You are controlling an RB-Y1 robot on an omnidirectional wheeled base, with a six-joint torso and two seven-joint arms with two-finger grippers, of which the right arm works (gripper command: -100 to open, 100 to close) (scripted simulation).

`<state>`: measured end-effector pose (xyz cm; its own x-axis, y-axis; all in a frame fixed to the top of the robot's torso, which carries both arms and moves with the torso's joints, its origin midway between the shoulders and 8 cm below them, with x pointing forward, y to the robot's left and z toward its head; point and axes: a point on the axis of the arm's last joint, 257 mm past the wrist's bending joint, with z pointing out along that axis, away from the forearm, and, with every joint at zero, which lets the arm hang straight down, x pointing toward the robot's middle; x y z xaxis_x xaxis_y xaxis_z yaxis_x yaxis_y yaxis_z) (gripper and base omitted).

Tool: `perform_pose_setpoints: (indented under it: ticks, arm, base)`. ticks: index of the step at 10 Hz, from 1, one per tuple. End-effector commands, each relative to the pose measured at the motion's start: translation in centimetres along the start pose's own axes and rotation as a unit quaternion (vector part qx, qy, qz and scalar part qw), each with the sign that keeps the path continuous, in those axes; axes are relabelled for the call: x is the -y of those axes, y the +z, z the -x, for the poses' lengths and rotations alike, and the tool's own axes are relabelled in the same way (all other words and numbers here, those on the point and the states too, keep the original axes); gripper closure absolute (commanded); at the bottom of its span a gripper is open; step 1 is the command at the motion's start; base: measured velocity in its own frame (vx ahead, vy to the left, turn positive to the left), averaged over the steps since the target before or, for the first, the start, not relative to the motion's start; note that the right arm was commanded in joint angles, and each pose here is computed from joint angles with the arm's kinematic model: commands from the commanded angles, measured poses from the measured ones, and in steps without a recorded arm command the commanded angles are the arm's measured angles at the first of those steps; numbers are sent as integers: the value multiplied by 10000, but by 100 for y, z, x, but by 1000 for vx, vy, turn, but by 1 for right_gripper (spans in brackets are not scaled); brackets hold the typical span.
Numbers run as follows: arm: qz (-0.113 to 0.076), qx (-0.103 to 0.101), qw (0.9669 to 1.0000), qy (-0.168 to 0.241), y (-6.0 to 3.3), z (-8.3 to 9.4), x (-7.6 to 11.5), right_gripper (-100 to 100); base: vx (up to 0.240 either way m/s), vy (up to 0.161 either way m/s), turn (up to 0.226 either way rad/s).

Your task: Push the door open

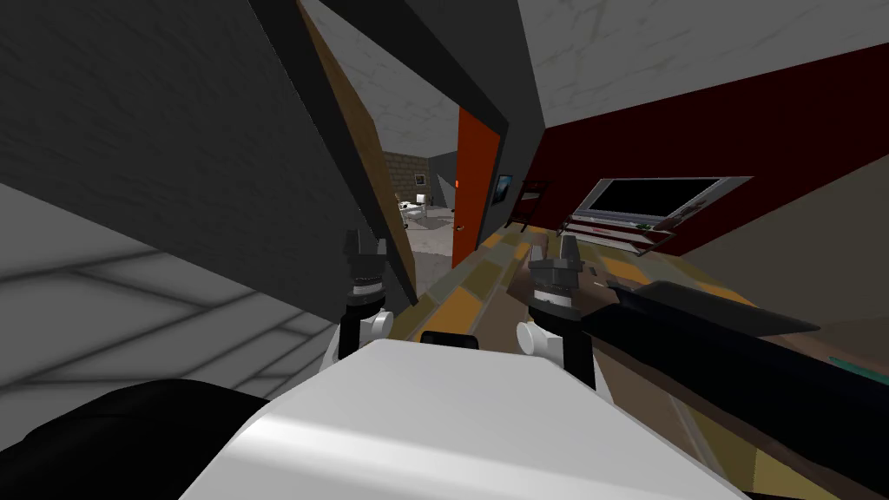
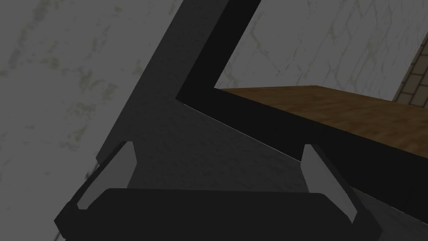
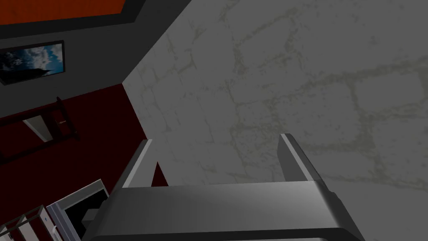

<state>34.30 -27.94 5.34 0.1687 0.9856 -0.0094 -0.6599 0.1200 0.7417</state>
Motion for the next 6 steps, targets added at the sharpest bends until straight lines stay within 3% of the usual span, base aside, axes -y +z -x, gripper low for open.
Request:
perform_pose_setpoints:
  ticks: [1, 6]
  arm:
    - [-64, -99, 9999, 39, -12, -65, 107, -100]
    - [-274, -368, 9988, 175, -68, -265, 447, -100]
  base:
    - [44, 20, 20]
    - [157, -56, 31]
